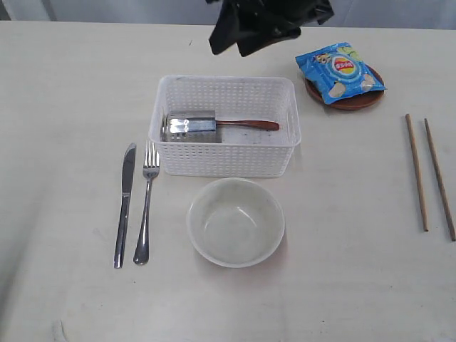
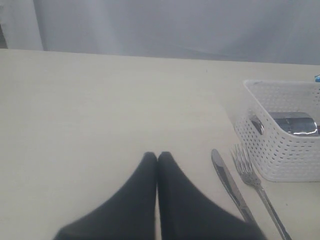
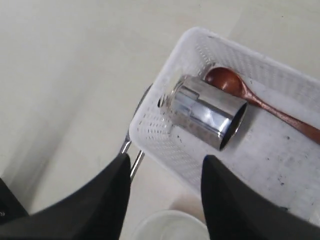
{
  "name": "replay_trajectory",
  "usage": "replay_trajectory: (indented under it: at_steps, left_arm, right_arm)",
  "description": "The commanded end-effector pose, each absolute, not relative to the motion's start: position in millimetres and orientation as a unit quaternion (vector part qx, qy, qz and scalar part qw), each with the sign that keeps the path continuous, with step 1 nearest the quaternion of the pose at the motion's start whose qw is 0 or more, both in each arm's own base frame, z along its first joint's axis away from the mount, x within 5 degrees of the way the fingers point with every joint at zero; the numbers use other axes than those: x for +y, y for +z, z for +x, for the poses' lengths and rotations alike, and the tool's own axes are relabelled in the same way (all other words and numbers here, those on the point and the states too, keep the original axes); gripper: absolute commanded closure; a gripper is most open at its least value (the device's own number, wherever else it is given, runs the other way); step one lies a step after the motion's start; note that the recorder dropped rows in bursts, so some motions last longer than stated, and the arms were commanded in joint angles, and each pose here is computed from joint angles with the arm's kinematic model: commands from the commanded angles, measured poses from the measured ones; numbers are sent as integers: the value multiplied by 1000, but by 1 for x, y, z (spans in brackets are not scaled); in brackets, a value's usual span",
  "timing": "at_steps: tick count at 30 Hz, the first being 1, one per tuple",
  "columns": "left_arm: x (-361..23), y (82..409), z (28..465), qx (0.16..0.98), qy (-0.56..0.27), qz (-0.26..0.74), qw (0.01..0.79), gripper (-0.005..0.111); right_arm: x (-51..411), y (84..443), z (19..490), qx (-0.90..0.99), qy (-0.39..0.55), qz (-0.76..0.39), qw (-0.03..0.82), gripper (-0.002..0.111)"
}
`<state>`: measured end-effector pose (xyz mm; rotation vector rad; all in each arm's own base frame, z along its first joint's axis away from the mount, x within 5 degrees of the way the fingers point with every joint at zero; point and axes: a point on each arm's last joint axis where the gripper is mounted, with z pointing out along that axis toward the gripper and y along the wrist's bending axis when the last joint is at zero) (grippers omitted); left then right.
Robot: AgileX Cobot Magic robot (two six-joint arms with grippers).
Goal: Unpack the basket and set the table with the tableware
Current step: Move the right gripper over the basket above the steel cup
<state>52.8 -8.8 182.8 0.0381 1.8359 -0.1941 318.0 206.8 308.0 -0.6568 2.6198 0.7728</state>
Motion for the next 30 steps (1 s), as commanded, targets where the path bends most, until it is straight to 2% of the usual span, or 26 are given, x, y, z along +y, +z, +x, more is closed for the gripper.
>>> replay_trajectory:
  at_steps: [1,6,20,30]
  left_arm:
    - [-9,182,53,792,-84,20,604,107]
    - [-9,182,53,792,-84,20,604,107]
    - [-9,182,53,792,-84,20,604,107]
    - [-9,182,53,792,-84,20,604,107]
  right_arm:
    - [222,296,351,938,258,-199,117,64]
    - [232,266,373,953,233,-180,68,64]
    - [223,198,403,977,153,-139,49,64]
    - [234,177,434,982,141,-105,74,64]
